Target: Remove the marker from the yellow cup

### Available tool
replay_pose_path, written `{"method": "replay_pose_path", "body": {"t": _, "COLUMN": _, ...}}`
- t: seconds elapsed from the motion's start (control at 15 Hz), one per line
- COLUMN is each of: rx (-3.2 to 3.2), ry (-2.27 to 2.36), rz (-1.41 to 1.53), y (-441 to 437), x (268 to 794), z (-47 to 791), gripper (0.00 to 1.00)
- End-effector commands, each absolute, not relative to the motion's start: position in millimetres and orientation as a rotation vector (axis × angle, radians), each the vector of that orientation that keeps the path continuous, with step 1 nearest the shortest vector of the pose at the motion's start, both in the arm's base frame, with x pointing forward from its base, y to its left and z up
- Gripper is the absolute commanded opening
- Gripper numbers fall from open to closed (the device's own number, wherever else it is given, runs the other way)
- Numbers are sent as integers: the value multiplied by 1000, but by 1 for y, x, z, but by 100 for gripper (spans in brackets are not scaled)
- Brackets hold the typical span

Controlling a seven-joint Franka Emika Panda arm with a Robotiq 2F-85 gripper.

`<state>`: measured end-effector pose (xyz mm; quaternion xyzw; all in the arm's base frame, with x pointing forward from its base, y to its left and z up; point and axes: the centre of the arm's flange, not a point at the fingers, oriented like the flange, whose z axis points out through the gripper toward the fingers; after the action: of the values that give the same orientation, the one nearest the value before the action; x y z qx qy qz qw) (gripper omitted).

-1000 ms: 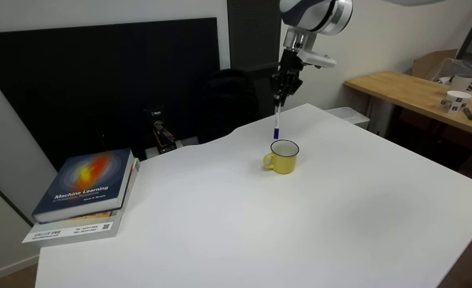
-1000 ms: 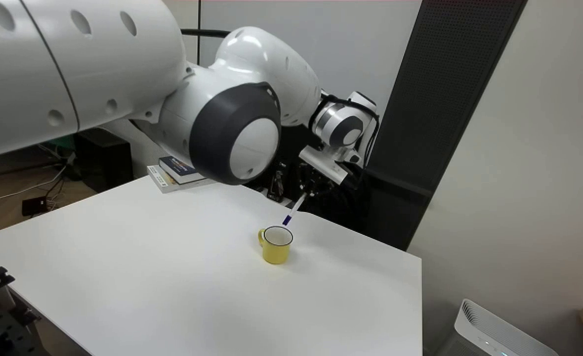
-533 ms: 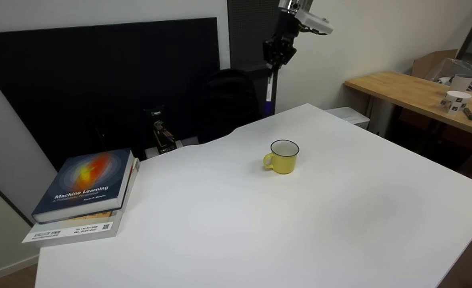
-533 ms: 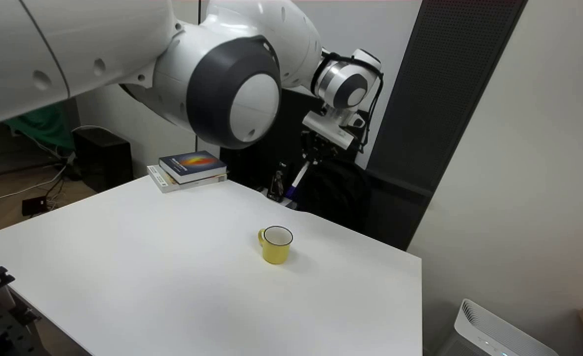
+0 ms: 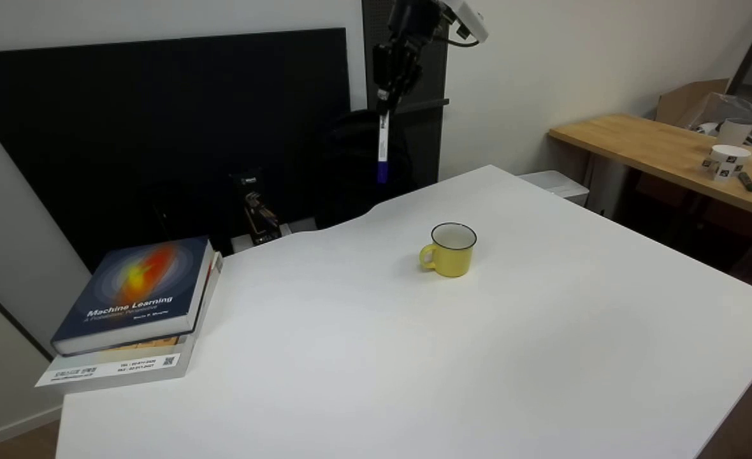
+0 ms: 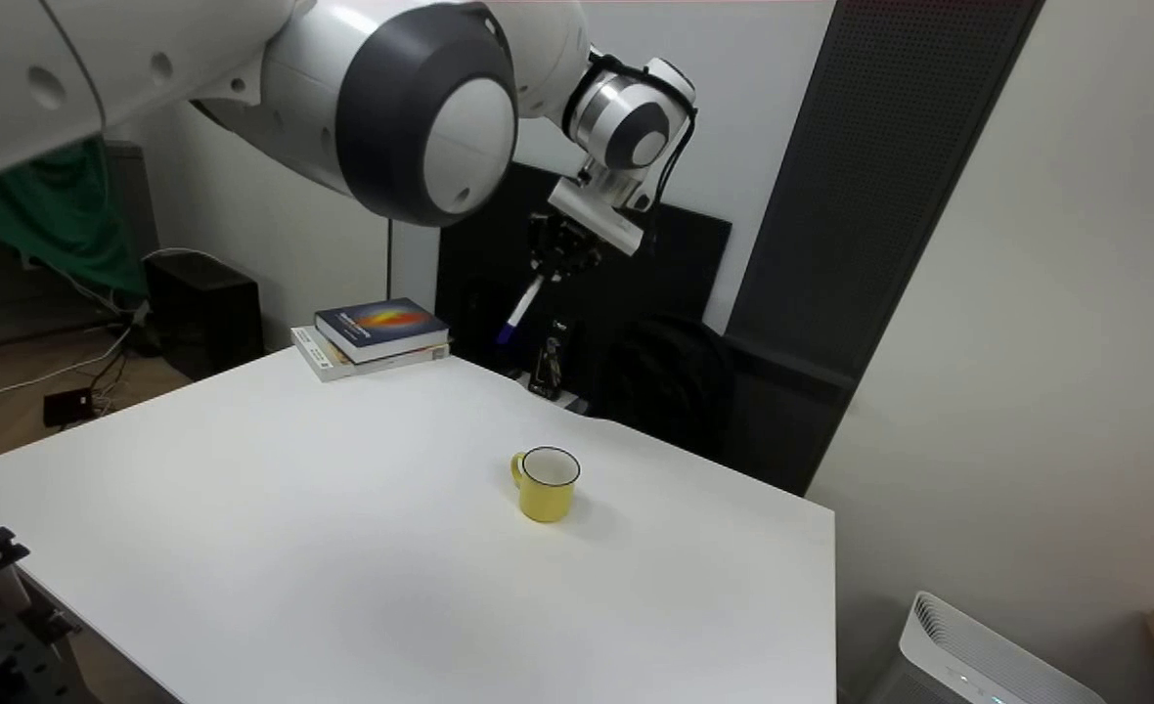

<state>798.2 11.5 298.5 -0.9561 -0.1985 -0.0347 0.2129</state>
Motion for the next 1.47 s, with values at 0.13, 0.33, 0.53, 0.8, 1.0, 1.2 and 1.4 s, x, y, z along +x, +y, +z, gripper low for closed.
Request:
{"method": "replay_pose_path", "body": {"t": 0.13, "rx": -2460, "ry": -605, "rz": 239, "y": 48, "x": 703, "z": 270, "gripper": 5}}
{"method": "replay_pose_path", "body": {"t": 0.33, "rx": -2390, "ry": -596, "rz": 395, "y": 54, "x": 681, "z": 234, "gripper": 5}}
{"method": "replay_pose_path", "body": {"t": 0.53, "rx": -2321, "ry": -595, "rz": 469, "y": 50, "x": 667, "z": 192, "gripper": 5}}
{"method": "replay_pose_path", "body": {"t": 0.8, "rx": -2289, "ry": -579, "rz": 516, "y": 45, "x": 644, "z": 138, "gripper": 5}}
{"method": "replay_pose_path", "body": {"t": 1.0, "rx": -2342, "ry": -559, "rz": 502, "y": 46, "x": 627, "z": 106, "gripper": 5}}
{"method": "replay_pose_path", "body": {"t": 1.2, "rx": -2372, "ry": -544, "rz": 500, "y": 48, "x": 610, "z": 80, "gripper": 5}}
{"method": "replay_pose_path", "body": {"t": 1.4, "rx": -2389, "ry": -510, "rz": 514, "y": 48, "x": 594, "z": 59, "gripper": 5}}
